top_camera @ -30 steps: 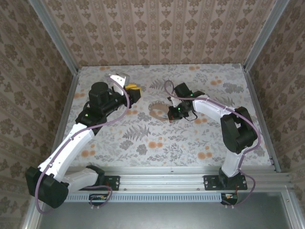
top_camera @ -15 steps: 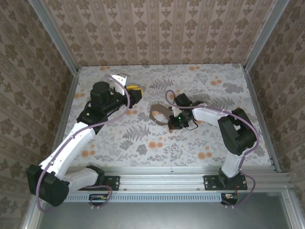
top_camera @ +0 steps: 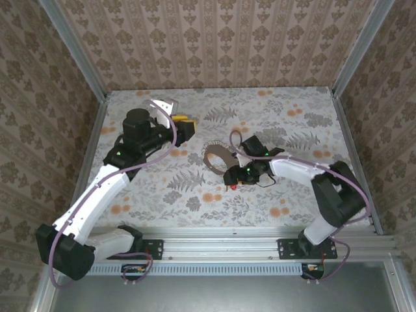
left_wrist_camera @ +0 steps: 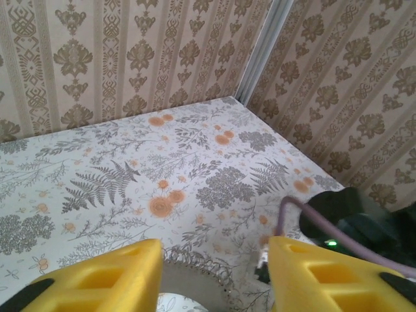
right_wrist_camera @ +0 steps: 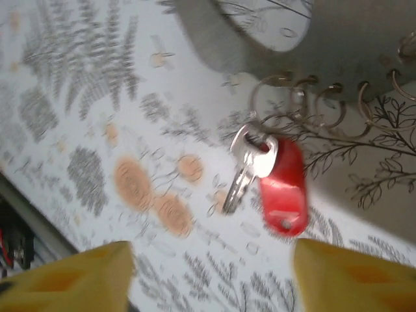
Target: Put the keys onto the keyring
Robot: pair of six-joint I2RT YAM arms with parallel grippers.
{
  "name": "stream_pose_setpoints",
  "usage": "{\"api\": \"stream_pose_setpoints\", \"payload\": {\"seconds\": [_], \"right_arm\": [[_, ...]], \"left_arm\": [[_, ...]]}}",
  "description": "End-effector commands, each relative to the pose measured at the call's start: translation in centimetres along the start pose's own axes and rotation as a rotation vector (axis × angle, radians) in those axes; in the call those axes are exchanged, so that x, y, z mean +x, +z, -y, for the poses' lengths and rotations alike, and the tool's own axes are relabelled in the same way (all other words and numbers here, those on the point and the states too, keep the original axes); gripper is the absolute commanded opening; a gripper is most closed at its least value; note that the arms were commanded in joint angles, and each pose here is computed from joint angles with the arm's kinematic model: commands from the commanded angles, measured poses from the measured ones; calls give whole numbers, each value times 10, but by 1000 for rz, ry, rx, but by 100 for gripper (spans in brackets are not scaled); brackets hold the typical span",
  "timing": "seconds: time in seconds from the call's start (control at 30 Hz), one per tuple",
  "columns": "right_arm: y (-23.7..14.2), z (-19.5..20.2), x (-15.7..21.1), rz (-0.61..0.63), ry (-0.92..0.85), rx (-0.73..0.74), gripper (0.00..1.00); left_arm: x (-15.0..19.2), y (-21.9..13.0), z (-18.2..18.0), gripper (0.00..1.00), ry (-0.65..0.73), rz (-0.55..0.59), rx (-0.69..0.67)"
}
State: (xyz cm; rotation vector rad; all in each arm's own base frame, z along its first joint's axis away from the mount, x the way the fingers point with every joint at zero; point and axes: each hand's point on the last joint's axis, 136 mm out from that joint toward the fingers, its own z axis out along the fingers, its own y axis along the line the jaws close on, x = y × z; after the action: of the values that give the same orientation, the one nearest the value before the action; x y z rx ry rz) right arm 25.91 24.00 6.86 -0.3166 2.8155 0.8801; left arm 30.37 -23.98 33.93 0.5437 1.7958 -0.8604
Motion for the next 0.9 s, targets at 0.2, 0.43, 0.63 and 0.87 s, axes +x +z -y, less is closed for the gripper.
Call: {"api": "stream_pose_setpoints", "payload": {"seconds": [0.2, 0.43, 0.63, 0.87], "right_arm": [[-100, -17, -16, 235, 0, -35, 100], [-185, 41, -64, 613, 89, 258, 100], [-279, 114, -74, 1171, 124, 771, 100], [-294, 178, -61, 1261, 159, 1051, 100]], "left_arm": [[-25, -19, 5, 99, 27, 77, -28], [-29, -43, -35, 100, 119, 190, -297], [-8, -71, -80, 100, 165, 197, -545], [25, -123, -154, 100, 229, 229, -810]]}}
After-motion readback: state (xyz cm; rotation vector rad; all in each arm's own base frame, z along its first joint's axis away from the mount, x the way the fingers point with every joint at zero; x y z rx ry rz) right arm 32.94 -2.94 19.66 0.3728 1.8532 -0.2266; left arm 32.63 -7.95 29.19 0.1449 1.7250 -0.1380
